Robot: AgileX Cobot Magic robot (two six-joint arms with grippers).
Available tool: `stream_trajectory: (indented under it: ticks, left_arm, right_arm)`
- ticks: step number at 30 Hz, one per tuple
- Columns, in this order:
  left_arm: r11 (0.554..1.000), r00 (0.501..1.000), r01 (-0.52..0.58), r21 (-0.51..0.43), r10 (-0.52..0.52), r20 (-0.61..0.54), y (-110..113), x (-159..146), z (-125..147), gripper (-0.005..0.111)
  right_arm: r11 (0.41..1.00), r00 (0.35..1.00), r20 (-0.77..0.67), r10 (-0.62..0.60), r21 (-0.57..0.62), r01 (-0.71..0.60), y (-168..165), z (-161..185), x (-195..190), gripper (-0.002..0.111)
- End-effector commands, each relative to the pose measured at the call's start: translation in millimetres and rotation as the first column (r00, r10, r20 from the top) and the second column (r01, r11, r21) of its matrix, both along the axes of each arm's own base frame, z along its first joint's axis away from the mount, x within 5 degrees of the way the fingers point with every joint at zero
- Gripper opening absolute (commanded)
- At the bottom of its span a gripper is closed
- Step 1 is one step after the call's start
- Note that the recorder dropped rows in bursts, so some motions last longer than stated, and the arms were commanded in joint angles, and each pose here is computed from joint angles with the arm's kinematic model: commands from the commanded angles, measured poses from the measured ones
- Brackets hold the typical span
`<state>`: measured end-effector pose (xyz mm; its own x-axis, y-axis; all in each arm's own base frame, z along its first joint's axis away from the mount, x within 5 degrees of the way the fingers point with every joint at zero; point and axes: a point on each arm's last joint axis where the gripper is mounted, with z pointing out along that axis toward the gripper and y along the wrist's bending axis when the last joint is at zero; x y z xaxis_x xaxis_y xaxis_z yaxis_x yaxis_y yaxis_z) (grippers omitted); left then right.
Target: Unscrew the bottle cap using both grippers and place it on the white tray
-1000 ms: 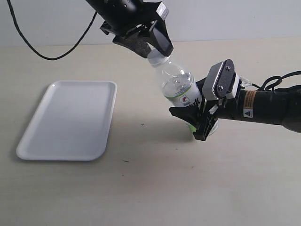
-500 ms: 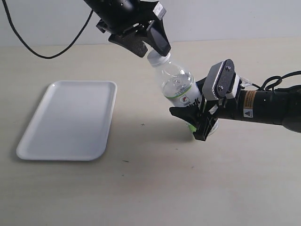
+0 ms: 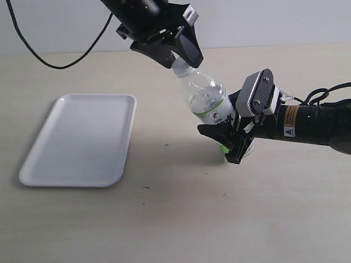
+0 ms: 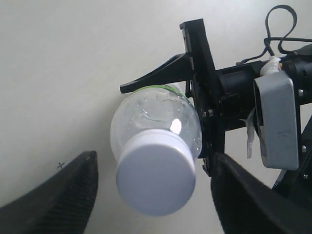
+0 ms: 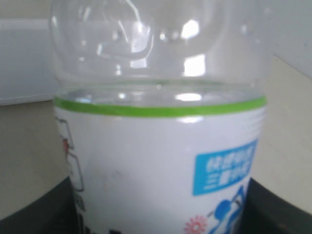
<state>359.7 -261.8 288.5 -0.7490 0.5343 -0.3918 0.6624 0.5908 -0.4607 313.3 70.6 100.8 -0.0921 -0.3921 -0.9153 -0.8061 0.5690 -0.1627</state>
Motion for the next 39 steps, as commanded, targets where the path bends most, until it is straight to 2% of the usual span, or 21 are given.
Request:
stream_trajectory:
  ticks: [1, 10, 16, 22, 30, 39]
  left_arm:
    - [1.0, 1.0, 0.001, -0.006, -0.001, 0.01, 0, -2, 4, 0.064]
    - [1.0, 1.0, 0.0, 0.002, 0.0, -0.011, -2, 1, -5, 0.063]
    - [1.0, 1.0, -0.003, -0.001, 0.003, -0.007, -1, 0, -2, 0.046]
    - [1.0, 1.0, -0.003, -0.001, 0.003, -0.007, -1, 0, -2, 0.043]
    - [1.0, 1.0, 0.025, -0.002, -0.025, 0.014, -1, 0, -2, 0.005]
    - [0.991, 0.984, 0.136, -0.005, -0.135, 0.118, 0, -3, 7, 0.003]
  right_arm:
    - [0.999, 1.0, 0.03, 0.007, 0.036, -0.008, 1, 5, 0, 0.0]
    - [0.999, 1.0, 0.03, 0.007, 0.036, -0.008, 1, 5, 0, 0.0]
    - [0.999, 1.0, 0.03, 0.007, 0.036, -0.008, 1, 5, 0, 0.0]
    - [0.999, 0.999, 0.03, 0.022, 0.031, -0.023, 2, 4, -1, 0.0]
    - [0.999, 0.999, 0.03, 0.022, 0.031, -0.023, 2, 4, -1, 0.0]
    - [0.999, 0.999, 0.035, 0.024, 0.038, -0.026, 2, 5, -1, 0.0]
